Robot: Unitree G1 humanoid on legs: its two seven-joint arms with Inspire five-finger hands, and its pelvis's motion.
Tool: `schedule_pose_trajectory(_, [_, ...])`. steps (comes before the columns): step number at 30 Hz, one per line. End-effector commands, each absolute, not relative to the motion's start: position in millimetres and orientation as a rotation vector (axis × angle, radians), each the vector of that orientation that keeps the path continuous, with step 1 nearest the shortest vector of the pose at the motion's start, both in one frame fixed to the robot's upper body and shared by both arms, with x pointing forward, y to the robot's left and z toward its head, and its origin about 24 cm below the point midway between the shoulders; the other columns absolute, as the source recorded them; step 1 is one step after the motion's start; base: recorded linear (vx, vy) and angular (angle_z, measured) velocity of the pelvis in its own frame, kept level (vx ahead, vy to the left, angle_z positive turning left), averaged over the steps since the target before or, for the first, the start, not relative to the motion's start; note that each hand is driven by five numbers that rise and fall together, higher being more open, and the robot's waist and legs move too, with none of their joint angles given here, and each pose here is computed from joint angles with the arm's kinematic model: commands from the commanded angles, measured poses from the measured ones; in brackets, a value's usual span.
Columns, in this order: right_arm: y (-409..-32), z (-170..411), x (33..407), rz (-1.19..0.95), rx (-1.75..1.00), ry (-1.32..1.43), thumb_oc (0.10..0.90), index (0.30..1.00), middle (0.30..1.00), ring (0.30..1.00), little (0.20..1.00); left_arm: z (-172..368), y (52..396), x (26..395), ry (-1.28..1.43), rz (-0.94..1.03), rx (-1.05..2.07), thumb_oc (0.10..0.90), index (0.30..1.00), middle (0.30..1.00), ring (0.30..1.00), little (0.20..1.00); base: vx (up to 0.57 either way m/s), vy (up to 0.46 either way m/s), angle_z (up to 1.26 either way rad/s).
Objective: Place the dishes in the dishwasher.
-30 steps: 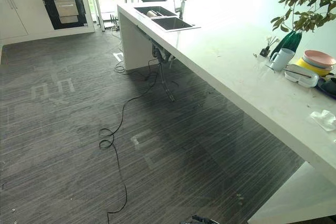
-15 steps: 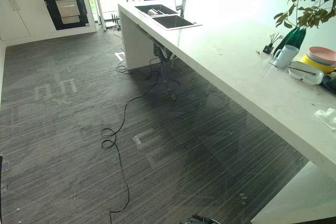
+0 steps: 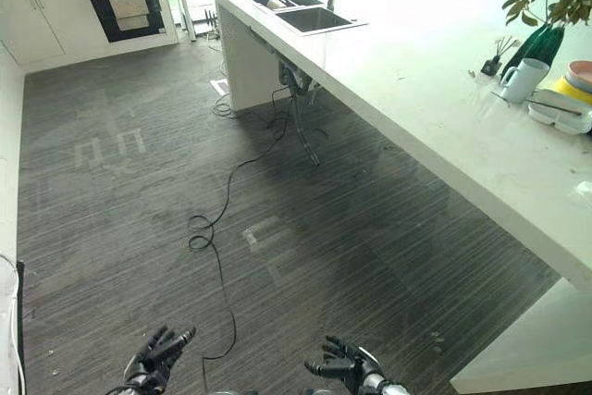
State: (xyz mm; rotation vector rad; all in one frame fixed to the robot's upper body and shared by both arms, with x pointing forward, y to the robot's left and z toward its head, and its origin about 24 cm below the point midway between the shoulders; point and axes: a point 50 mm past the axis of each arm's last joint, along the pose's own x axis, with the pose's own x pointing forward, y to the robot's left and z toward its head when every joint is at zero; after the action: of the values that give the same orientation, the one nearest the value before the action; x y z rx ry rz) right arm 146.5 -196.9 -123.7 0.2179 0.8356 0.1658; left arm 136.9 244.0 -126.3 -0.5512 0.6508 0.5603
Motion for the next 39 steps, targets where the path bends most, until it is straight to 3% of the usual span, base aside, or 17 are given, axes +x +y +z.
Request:
schedule_pose_trajectory(1, [-207, -96, 176, 0.169, 0.163, 0.642, 0.800, 0.900, 0.900, 0.900, 0.900, -114, 253, 147, 0.518, 0.604, -0.581, 0.800, 0.900, 0.900, 0.900, 0.900, 0.07, -0.100, -0.03])
schedule_pose_trajectory(8, [-204, -57, 200, 0.287, 0.064, 0.444, 0.800, 0.900, 0.900, 0.900, 0.900, -86, 257, 164, 0.321, 0.508, -0.588, 0.800, 0.900, 0.900, 0.900, 0.900, 0.15, -0.093, -0.01])
schedule_pose_trajectory(15, [-207, -42, 195, 0.331, 0.033, 0.379, 0.800, 0.900, 0.900, 0.900, 0.900, -68, 250, 162, 0.236, 0.397, -0.485, 0.800, 0.900, 0.900, 0.900, 0.900, 0.32, 0.263, -0.07])
schedule_pose_trajectory(21, [-198, -36, 194, 0.318, 0.065, 0.340, 0.800, 0.900, 0.900, 0.900, 0.900, -37, 258, 190, 0.156, 0.305, -0.431, 0.800, 0.900, 0.900, 0.900, 0.900, 0.31, 0.295, -0.05])
schedule_pose_trajectory(28, [-185, -33, 200, 0.295, 0.104, 0.306, 0.800, 0.900, 0.900, 0.900, 0.900, -8, 243, 222, 0.105, 0.113, -0.318, 0.800, 0.900, 0.900, 0.900, 0.900, 0.28, 0.259, 0.42])
schedule_pose_trajectory(39, [-204, -41, 179, 0.243, 0.086, 0.353, 0.800, 0.900, 0.900, 0.900, 0.900, -7, 235, 213, 0.118, 0.045, -0.326, 0.800, 0.900, 0.900, 0.900, 0.900, 0.38, -0.084, 0.48])
